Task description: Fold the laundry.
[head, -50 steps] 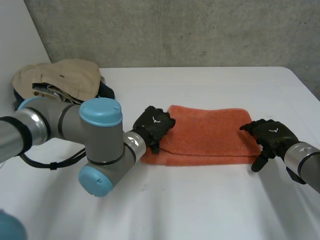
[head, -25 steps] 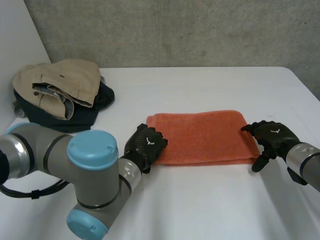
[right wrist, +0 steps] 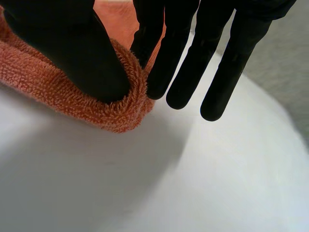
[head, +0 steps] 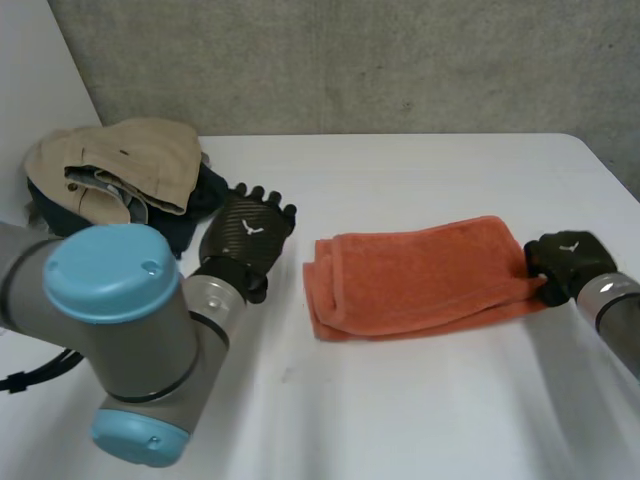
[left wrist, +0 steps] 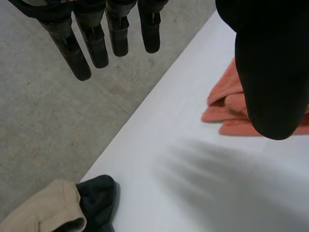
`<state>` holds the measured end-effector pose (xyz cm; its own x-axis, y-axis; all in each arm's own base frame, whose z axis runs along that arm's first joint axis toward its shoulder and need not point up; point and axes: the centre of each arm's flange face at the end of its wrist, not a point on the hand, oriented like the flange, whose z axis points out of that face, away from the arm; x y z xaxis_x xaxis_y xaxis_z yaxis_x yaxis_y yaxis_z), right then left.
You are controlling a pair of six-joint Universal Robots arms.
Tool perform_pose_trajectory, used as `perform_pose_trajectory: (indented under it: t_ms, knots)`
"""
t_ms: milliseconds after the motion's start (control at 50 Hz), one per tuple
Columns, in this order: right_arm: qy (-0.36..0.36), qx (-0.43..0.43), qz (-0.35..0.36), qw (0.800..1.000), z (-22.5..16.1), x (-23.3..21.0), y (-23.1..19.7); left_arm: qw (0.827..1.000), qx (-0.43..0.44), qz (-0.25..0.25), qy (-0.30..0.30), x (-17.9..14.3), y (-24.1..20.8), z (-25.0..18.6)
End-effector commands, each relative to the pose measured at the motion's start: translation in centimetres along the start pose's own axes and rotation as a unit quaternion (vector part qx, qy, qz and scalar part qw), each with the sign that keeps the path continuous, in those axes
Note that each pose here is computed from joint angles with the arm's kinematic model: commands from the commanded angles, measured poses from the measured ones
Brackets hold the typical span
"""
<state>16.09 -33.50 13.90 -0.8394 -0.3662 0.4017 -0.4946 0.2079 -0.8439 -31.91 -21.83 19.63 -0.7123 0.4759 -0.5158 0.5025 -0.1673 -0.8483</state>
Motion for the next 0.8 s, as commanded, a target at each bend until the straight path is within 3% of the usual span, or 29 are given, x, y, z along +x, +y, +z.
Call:
perform_pose_trajectory:
  t_ms: [20, 140, 240, 300, 380, 440, 540, 640, 700, 800]
  knots:
    - [0.0, 0.097, -0.124, 0.988, -2.1, -2.0, -6.5, 0.999, -0.011, -0.035, -0.011, -1.7, 0.0, -0.9]
    - [-0.116, 0.19, -0.161, 0.961, -4.7, -10.0, -9.0, 0.998, -0.011, -0.065, -0.013, -2.2, 0.1, -0.9]
    - [-0.264, 0.255, -0.195, 0.909, -7.4, -17.5, -7.4, 0.995, -0.001, -0.095, -0.015, -2.6, -0.5, -0.8]
    - [-0.287, 0.256, -0.201, 0.901, -7.6, -18.7, -6.7, 0.994, 0.008, -0.107, -0.018, -2.8, -0.9, -0.7]
    - [-0.281, 0.234, -0.187, 0.912, -7.0, -18.6, -6.9, 0.991, 0.025, -0.127, -0.018, -3.1, -1.8, -0.2]
    - [-0.282, 0.204, -0.124, 0.929, -6.5, -17.3, -7.3, 0.989, 0.043, -0.142, -0.016, -3.5, -2.8, 0.4]
    - [-0.236, 0.202, 0.062, 0.948, -5.5, -10.3, -10.9, 0.982, 0.074, -0.173, -0.001, -3.8, -4.7, 1.8]
    - [-0.18, 0.166, 0.205, 0.948, -4.0, -4.7, -11.2, 0.973, 0.092, -0.204, 0.058, -2.1, -6.5, 2.9]
    - [-0.161, 0.132, 0.237, 0.949, -3.3, -3.0, -10.7, 0.964, 0.087, -0.221, 0.119, 0.2, -7.5, 3.2]
    - [-0.15, 0.073, 0.222, 0.961, -1.4, -2.0, -9.0, 0.954, 0.052, -0.238, 0.177, 3.7, -7.7, 3.7]
